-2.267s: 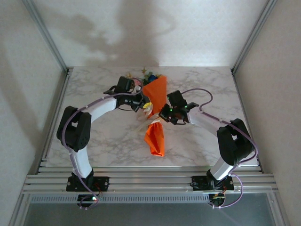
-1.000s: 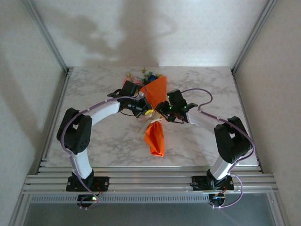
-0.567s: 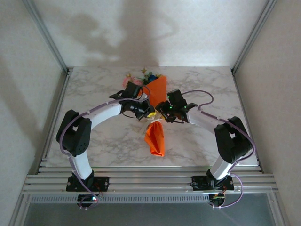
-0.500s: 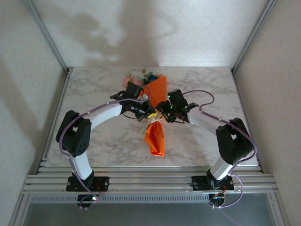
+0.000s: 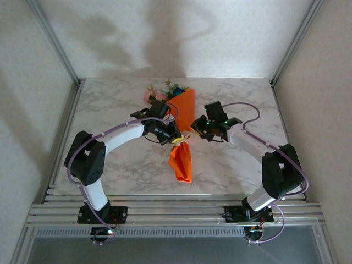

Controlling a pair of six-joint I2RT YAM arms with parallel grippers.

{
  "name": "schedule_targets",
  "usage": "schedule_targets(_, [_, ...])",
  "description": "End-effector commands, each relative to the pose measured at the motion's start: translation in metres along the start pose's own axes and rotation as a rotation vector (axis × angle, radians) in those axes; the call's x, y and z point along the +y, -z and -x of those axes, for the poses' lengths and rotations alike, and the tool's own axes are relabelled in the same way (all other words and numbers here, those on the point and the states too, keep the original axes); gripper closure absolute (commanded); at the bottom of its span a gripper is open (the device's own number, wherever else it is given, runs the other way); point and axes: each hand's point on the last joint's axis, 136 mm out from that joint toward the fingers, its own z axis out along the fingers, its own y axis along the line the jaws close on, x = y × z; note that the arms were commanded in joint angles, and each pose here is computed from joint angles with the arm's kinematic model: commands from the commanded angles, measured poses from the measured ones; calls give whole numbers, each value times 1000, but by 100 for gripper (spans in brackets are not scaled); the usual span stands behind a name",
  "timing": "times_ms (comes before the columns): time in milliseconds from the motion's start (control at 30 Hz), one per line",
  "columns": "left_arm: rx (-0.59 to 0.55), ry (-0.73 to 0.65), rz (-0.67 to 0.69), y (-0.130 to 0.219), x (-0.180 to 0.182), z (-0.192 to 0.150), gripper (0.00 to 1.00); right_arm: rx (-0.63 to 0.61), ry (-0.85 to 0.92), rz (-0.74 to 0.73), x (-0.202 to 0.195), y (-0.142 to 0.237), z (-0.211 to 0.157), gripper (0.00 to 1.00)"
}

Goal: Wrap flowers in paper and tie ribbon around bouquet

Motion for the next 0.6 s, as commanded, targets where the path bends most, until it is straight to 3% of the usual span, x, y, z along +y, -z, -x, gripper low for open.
schedule_targets(0, [-16,-18,59,-2,12,-6,100,13,102,-63,-12,0,14,78])
schedule_targets(100, [-23,-19,79,-3,17,-5,100,42,53,-31,-16,-4,19,81])
schedule_targets(333, [-20,-8,100,-7,26,-6,100,76,-31,57,7,-18,15,76])
schedule_targets(567, [-19,-10,99,-9,24,-6,100,107,-63,15,-5,-36,11,71])
